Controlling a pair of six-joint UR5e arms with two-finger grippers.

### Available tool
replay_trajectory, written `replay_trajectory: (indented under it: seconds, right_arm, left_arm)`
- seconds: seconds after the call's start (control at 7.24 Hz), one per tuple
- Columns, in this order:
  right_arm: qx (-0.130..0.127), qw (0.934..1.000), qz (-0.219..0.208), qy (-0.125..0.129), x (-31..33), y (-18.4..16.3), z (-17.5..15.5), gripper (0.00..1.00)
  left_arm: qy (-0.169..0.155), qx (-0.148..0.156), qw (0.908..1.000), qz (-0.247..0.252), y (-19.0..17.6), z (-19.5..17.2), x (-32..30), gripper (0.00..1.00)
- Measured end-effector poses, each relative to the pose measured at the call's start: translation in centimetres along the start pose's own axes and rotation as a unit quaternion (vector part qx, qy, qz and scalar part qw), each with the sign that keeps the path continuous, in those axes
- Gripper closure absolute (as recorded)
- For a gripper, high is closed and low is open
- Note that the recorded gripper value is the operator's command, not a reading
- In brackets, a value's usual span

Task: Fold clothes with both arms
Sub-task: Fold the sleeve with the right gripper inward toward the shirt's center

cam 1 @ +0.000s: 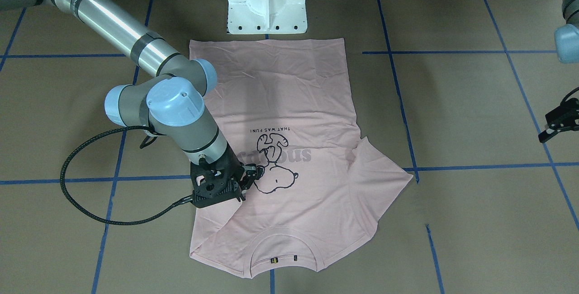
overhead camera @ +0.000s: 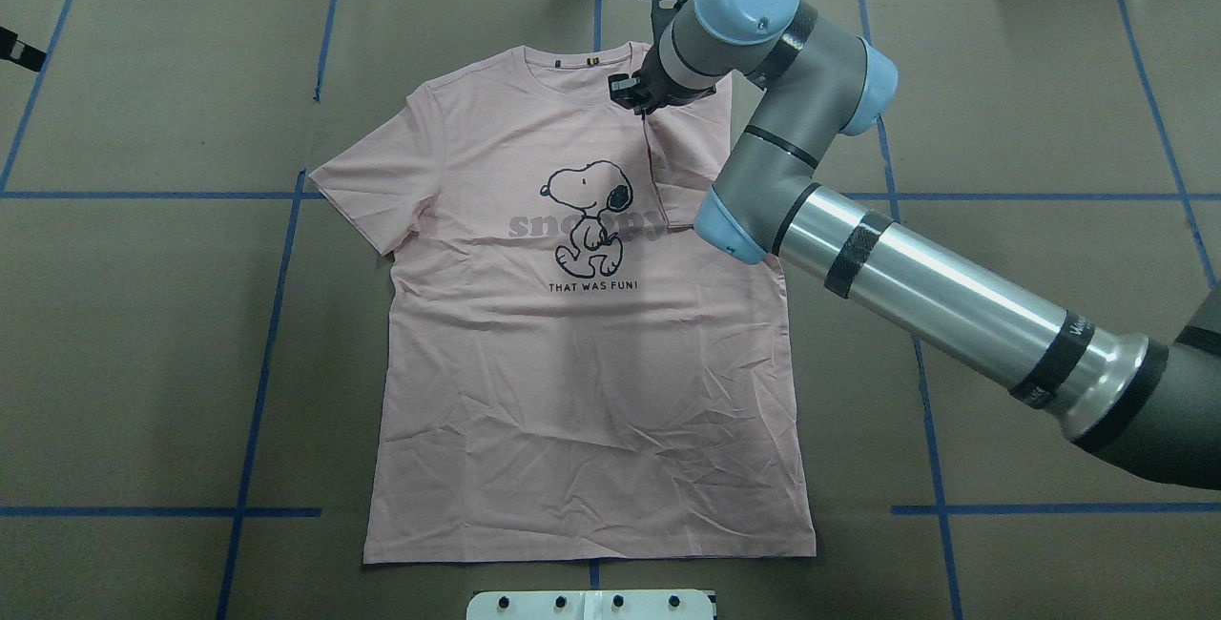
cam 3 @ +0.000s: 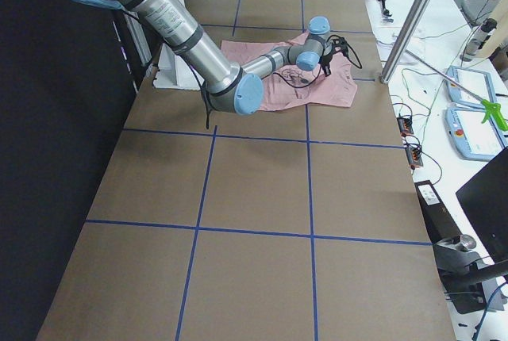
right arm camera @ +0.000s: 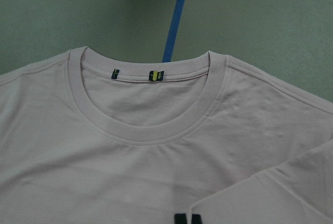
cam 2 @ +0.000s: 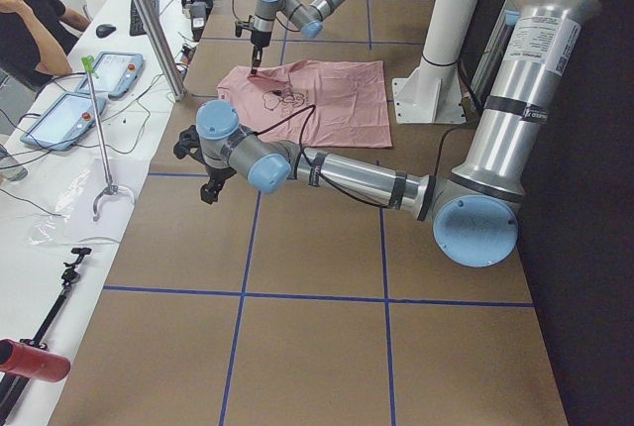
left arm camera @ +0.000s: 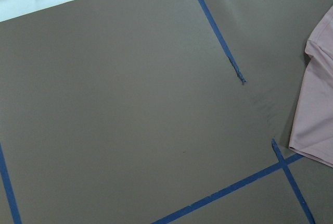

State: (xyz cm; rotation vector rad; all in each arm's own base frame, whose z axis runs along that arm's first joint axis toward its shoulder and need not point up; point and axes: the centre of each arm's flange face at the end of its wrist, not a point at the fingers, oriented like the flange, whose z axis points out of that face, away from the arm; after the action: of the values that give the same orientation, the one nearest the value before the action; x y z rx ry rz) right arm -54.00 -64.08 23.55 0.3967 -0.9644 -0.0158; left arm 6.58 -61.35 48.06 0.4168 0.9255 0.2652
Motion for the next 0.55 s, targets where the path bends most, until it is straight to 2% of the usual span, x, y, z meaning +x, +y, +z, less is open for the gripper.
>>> replay_trajectory:
  seconds: [0.28,0.41,0.55]
  right_arm:
    - [0.004,1.0000,0.002,0.004,-0.7,0.8,0.6,0.00]
    - [-0.001,0.9998,0.020,-0.003,-1.0,1.0,0.3,0.00]
    - [-0.021,0.9987,0.044,-0.013,-1.0,1.8,-0.4,0.00]
  left_arm:
    - [-0.001,0.002,0.9999,-0.010,-0.3,-0.1,0.3,0.00]
    - [0.000,0.008,0.9990,-0.043,-1.1,-0.2,1.0,0.00]
    - [0.000,0.014,0.9959,-0.089,-2.6,0.2,3.2,0.00]
